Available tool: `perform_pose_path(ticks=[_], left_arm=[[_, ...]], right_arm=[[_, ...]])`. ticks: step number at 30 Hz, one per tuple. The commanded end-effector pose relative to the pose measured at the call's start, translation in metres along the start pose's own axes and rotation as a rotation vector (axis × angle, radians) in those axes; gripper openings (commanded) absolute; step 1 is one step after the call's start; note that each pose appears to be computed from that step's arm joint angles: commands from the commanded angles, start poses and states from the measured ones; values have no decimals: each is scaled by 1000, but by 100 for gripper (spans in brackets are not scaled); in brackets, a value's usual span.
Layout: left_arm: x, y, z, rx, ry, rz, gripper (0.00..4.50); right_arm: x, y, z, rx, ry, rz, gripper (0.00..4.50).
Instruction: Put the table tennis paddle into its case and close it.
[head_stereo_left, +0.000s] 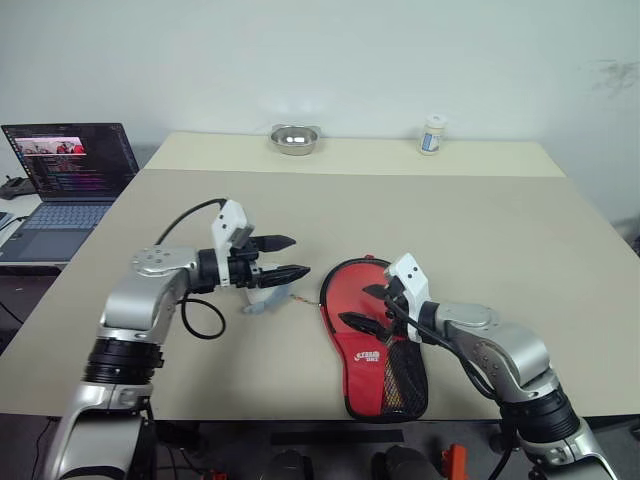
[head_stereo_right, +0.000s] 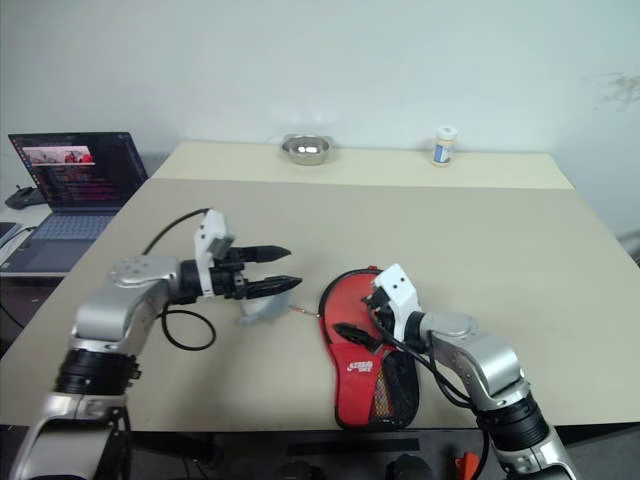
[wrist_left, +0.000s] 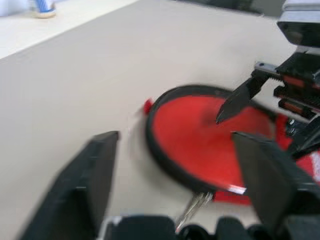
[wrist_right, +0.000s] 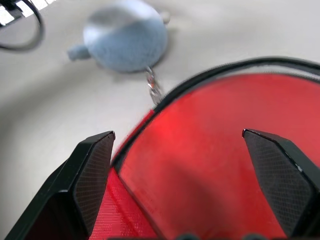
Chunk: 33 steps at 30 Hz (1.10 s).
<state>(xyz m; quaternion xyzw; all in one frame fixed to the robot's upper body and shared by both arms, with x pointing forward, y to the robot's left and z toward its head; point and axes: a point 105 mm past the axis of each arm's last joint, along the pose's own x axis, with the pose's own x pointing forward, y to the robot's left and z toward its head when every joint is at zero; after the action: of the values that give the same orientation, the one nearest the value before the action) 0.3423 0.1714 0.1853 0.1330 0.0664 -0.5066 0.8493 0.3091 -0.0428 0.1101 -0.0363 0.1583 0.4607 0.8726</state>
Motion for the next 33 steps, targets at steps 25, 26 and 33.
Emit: perform_pose_path(ticks=[25, 26, 33], left_arm=[[9, 24, -67, -31, 243, -71, 390], [8, 23, -68, -36, 246, -73, 357], [7, 20, -72, -74, 246, -75, 123]], right_arm=[[4, -3, 13, -143, -40, -82, 450], [4, -3, 13, -142, -42, -81, 450], [10, 2, 5, -126, -23, -58, 450]])
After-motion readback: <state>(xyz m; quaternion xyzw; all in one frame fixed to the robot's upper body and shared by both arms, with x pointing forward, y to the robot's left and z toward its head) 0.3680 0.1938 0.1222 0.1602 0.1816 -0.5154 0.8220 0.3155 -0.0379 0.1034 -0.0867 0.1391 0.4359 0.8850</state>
